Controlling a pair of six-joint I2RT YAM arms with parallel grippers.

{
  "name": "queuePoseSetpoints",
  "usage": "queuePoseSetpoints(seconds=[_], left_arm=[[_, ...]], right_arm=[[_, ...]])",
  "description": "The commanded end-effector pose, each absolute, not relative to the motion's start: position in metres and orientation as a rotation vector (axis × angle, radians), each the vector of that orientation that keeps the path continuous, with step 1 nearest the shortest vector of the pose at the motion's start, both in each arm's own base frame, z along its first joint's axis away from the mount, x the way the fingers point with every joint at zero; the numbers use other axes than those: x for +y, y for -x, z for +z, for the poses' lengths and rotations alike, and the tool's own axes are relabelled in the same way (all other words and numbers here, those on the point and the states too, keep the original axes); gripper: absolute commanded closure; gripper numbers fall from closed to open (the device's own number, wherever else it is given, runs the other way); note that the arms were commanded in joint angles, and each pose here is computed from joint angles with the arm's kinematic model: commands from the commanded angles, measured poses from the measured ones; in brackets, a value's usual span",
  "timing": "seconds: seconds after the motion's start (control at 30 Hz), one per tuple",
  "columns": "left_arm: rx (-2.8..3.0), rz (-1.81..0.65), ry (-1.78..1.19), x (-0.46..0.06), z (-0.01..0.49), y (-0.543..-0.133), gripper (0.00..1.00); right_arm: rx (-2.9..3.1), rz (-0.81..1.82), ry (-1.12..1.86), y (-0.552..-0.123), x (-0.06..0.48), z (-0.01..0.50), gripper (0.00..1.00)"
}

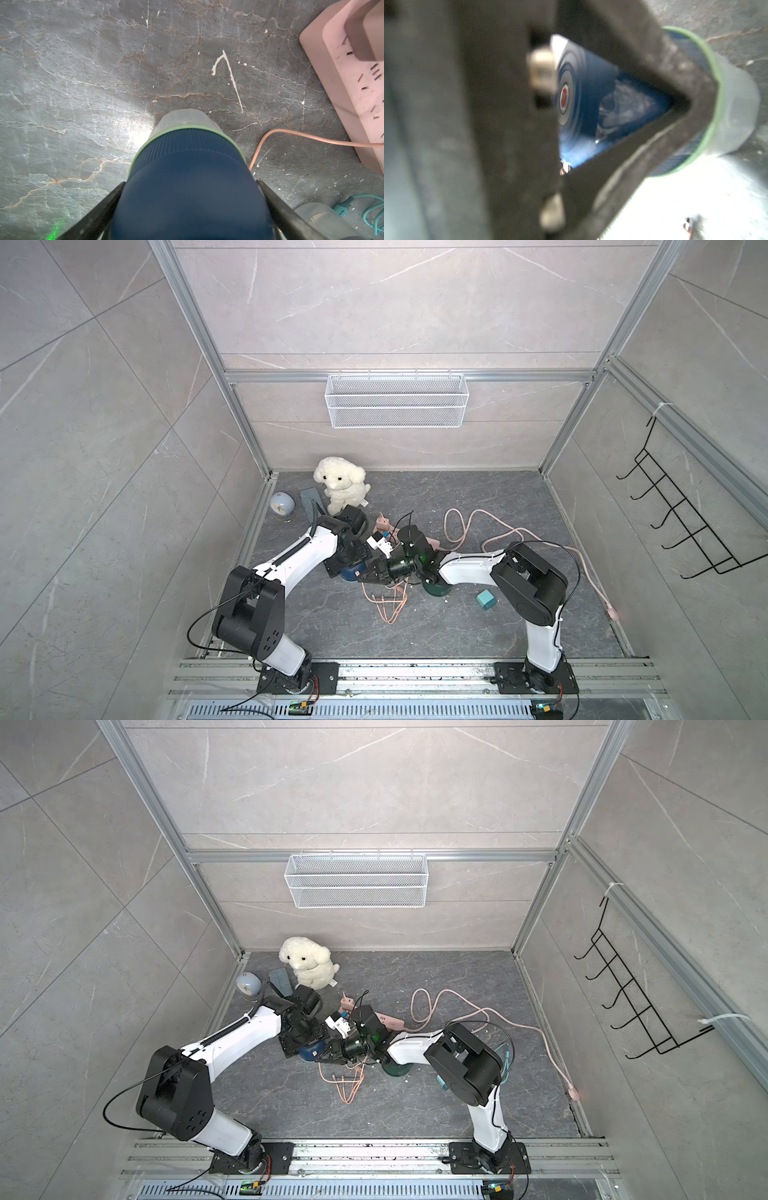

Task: Charge the cordless meat grinders
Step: Insert the charging cable into the cordless meat grinder.

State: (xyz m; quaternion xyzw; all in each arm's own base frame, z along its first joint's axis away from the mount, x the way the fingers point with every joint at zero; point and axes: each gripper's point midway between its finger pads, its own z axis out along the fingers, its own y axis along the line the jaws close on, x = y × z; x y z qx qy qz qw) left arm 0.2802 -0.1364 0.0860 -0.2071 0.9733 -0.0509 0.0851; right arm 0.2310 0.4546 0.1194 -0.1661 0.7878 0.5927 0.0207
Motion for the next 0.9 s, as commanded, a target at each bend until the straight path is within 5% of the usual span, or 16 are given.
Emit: queuePoseSetpoints(seconds=[0.0,0.87], left_arm=[[2.957,-0.125,0.604,-0.139,0.075,-0.272,0.61],[2.951,-0.171,0.614,-0.147,0.074,-0.272,0.63]], right_arm=[[2.372,1.852,0.482,-0.247,0.453,0.132,1.00],[2.438,1.817,0.435,-0.254,0.460,0.122,1.00]])
